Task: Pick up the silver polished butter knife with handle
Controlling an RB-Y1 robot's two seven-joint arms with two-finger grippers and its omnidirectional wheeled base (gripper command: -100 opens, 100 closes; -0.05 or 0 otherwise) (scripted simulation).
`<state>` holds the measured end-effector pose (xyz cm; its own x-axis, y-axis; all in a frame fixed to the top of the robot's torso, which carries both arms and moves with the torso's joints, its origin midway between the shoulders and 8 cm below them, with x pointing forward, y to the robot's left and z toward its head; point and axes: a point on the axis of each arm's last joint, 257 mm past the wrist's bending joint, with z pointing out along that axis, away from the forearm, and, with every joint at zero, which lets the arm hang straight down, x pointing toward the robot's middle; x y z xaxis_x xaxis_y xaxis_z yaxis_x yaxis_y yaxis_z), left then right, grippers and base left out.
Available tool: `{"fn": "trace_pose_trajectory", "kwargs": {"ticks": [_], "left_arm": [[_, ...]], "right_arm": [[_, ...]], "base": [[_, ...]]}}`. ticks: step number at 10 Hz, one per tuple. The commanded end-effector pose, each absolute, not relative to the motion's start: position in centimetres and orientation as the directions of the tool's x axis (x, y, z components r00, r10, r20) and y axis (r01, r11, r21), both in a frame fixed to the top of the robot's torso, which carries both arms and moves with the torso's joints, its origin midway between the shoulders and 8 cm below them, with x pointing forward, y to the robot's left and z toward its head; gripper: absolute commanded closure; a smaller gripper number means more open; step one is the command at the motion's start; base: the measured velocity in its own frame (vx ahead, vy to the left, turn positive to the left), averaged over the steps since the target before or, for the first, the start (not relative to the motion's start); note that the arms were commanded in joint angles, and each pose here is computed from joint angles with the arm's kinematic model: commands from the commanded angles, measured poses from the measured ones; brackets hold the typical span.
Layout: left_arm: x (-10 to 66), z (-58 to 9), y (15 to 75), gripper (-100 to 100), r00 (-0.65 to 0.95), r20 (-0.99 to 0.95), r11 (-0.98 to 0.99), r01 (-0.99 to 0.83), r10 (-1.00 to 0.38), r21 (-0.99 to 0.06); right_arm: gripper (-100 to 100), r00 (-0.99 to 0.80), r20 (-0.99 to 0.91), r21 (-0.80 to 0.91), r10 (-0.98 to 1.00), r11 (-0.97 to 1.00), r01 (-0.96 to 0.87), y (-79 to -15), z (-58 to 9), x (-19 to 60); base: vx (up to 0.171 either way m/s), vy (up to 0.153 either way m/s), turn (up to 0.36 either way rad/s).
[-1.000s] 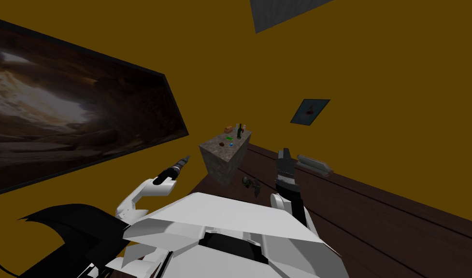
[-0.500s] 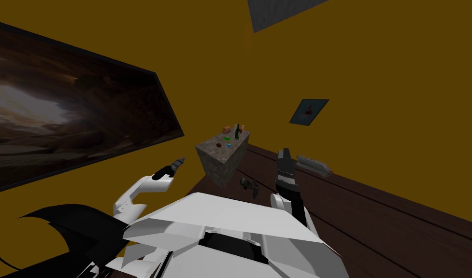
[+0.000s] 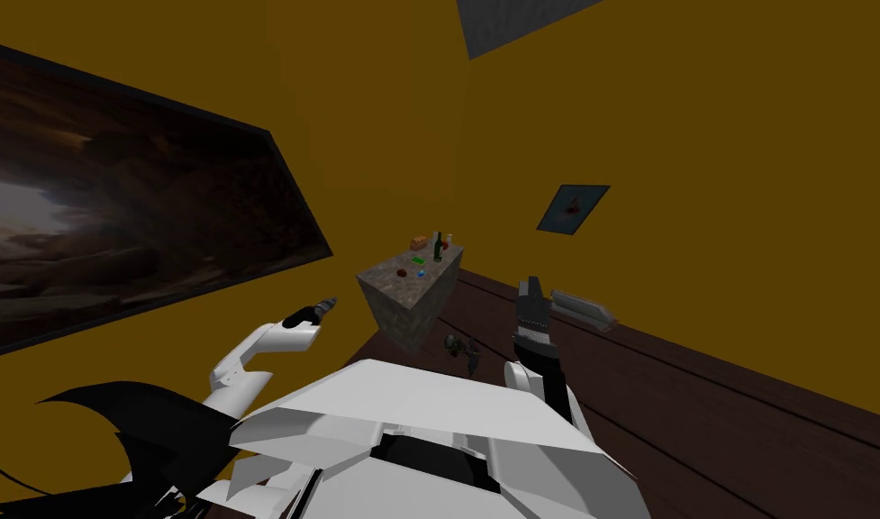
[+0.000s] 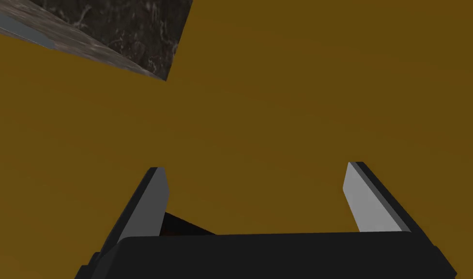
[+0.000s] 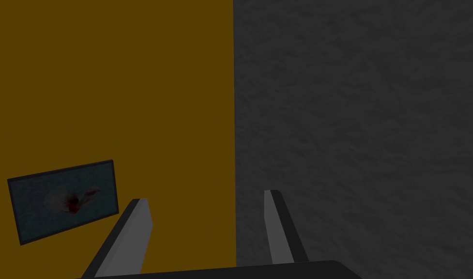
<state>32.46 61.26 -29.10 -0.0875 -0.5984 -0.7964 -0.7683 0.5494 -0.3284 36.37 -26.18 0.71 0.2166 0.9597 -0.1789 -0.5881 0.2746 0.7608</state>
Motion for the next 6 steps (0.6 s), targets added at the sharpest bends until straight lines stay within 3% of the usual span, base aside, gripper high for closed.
{"fn": "trace_pose_trajectory", "kwargs": {"ticks": [1,6], "left_arm": [[31.7,-29.1,63.1,-100,-0.106,-0.8,0.527,-0.801,-0.591,-0.283],[29.5,-30.0,66.2,-100,-0.147,-0.778,0.451,-0.872,-0.611,-0.189]], "right_arm": [[0,0.217,-0.179,0.761,0.96,0.275,-0.588,-26.2,0.7,36.4],[0,0.217,-0.179,0.761,0.96,0.275,-0.588,-26.2,0.7,36.4]], "base": [[0.13,-0.101,-0.042],[0.103,-0.08,-0.035]]}}
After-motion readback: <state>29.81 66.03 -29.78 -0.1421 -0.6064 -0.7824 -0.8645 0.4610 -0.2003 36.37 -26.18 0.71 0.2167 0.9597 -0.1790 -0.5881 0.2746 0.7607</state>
